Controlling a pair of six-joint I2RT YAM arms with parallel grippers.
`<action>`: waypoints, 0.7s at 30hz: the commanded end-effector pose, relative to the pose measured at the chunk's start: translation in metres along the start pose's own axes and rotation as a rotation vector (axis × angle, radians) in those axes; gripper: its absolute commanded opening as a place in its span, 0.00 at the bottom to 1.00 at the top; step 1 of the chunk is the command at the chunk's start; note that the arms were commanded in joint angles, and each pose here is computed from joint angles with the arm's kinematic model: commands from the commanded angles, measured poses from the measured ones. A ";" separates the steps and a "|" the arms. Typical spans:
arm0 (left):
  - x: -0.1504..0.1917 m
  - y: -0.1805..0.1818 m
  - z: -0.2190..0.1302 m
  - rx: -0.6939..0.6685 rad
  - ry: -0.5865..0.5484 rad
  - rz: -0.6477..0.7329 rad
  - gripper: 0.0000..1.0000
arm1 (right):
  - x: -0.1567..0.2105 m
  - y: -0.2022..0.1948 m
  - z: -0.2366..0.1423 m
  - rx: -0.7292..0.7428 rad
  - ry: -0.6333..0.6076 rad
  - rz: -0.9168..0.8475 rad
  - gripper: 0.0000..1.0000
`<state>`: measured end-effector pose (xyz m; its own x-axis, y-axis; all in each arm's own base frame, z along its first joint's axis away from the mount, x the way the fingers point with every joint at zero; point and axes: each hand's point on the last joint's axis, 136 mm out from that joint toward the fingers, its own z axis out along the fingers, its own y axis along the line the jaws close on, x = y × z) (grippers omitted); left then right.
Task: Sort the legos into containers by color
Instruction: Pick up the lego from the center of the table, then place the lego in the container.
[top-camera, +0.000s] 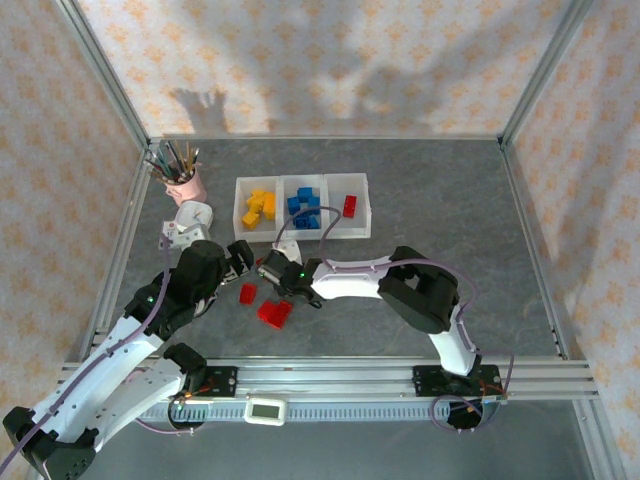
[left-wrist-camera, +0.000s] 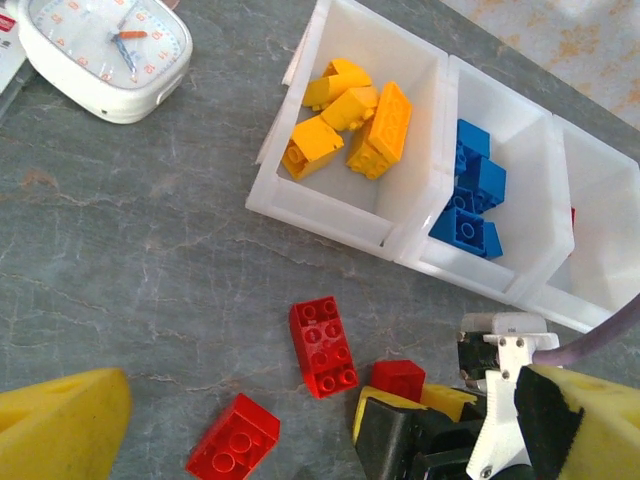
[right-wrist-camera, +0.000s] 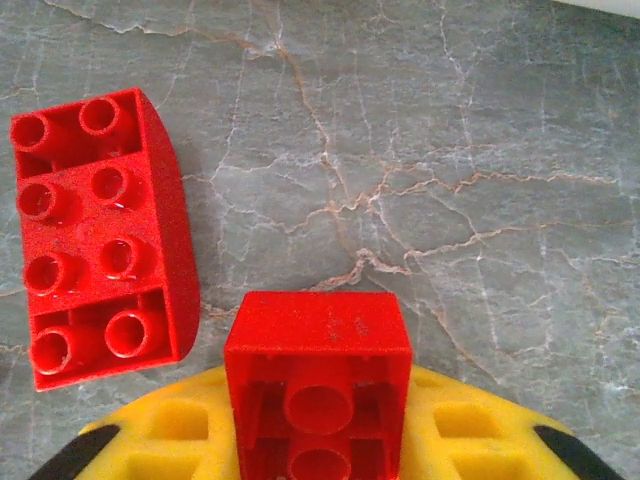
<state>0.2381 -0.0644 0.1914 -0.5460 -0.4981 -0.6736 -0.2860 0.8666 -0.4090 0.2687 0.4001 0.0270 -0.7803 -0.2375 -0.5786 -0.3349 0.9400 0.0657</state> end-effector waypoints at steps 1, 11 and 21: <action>-0.002 -0.006 0.001 0.022 0.007 -0.003 0.99 | -0.017 -0.012 -0.023 0.009 -0.051 0.010 0.29; -0.004 -0.052 0.018 0.158 0.051 0.035 0.99 | -0.075 -0.109 -0.092 0.094 -0.195 0.138 0.29; -0.019 -0.090 0.044 0.213 0.026 0.030 0.99 | -0.142 -0.199 -0.053 0.202 -0.217 0.236 0.30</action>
<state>0.2900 -0.1259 0.1860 -0.6293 -0.4490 -0.6343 -0.1489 0.8708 -0.4686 0.3988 0.2258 0.1387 -0.6943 0.0700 -0.7163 0.0024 0.9955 0.0950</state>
